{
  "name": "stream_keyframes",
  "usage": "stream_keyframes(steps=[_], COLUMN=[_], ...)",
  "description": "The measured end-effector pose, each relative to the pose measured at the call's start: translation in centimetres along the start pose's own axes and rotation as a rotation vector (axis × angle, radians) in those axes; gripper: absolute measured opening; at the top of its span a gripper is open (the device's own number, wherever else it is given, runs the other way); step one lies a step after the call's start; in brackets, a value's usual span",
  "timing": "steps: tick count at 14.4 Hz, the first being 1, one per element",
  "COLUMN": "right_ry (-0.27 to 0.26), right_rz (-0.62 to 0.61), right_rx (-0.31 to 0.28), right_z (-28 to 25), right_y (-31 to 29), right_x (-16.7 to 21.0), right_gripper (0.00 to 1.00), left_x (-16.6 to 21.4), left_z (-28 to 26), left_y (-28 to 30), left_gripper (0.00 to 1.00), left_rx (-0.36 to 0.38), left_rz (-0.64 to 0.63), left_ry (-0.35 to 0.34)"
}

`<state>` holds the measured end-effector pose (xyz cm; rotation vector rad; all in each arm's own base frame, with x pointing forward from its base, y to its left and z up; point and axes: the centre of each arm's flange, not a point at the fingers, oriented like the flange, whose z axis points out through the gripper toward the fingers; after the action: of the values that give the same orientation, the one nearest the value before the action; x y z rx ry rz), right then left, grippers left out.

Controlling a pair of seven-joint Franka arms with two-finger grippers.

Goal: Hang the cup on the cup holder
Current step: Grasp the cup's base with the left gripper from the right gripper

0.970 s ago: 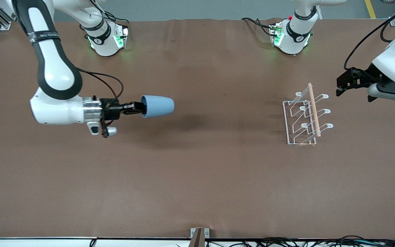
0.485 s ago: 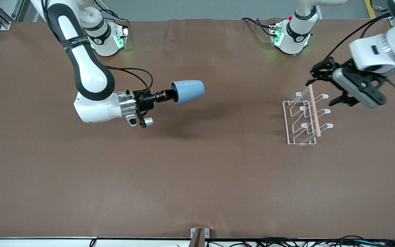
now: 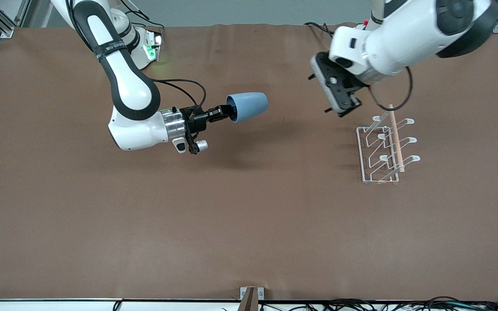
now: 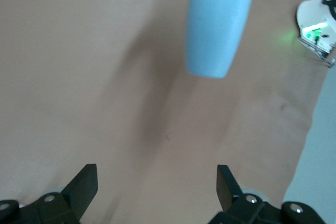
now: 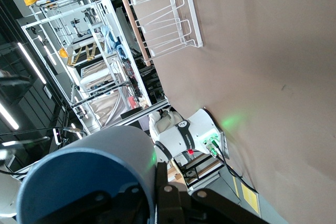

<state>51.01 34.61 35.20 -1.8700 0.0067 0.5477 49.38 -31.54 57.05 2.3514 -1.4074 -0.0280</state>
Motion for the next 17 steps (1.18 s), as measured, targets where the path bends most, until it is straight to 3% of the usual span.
stream_keyframes(steps=[9,13,17], right_ry=[0.001,-0.001,0.001], right_rz=[0.000,0.000,-0.001], right_rx=[0.001,0.001,0.000], right_z=[0.0,0.0,0.1], right_y=[0.0,0.0,0.0], right_x=[0.0,0.0,0.0], right_gripper=[0.05,0.05,0.05], left_x=[7.3,8.1,9.1], left_z=[13.2,14.5,14.3], left_y=[4.0,4.3,3.5], left_gripper=[1.00,1.00,1.00], left_rx=[-0.094,-0.092,-0.052], left_rz=[0.093,0.101,0.073], left_ry=[-0.030,-0.015,0.062])
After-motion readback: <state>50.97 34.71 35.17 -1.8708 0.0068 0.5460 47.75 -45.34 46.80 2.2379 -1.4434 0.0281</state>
